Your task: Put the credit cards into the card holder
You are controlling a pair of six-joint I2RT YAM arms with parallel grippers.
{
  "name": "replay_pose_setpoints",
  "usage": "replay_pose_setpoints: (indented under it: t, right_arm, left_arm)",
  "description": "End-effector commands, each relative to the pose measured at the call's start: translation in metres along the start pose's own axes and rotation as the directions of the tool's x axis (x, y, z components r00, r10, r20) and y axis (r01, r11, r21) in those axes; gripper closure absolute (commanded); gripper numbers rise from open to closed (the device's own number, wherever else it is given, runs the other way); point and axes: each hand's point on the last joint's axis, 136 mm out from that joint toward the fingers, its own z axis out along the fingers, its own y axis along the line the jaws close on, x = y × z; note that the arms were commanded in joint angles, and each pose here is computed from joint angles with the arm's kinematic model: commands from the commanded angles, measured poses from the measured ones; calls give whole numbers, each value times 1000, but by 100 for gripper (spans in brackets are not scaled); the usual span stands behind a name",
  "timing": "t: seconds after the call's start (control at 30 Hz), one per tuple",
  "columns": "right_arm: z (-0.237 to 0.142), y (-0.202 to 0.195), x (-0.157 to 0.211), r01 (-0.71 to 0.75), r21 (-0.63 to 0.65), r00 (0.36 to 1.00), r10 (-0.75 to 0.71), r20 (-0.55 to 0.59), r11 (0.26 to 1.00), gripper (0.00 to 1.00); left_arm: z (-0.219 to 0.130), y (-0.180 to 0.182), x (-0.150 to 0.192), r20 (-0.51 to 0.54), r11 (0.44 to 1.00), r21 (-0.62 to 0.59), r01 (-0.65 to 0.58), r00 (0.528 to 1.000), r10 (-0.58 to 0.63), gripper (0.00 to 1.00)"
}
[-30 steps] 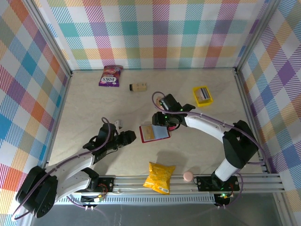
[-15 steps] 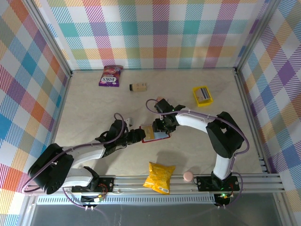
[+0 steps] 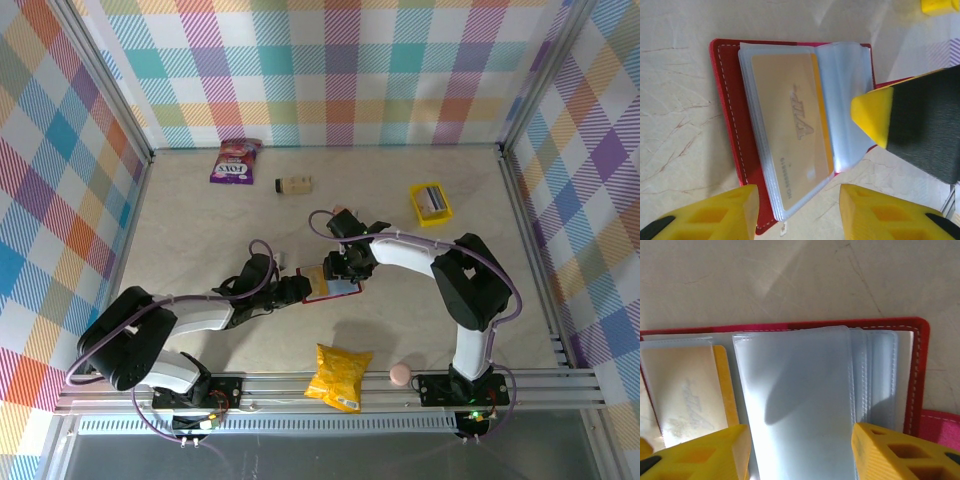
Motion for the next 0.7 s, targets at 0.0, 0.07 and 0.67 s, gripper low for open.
replay_pose_setpoints:
  t: [0.0, 0.07, 0.67]
  right_arm:
    - [9, 5, 3, -39, -55, 999, 37, -35, 998, 44]
    - [10, 8, 2, -54, -81, 998, 52, -34, 995, 44]
    - [4, 55, -5, -69, -238, 998, 68, -13, 969, 50]
  left_arm:
    - [6, -8, -6, 13, 1000, 21, -16, 1000, 16, 55]
    - [9, -7, -5, 8, 1000, 21, -14, 1000, 14, 56]
    - [13, 7, -4, 0, 1000, 12, 25, 1000, -25, 67]
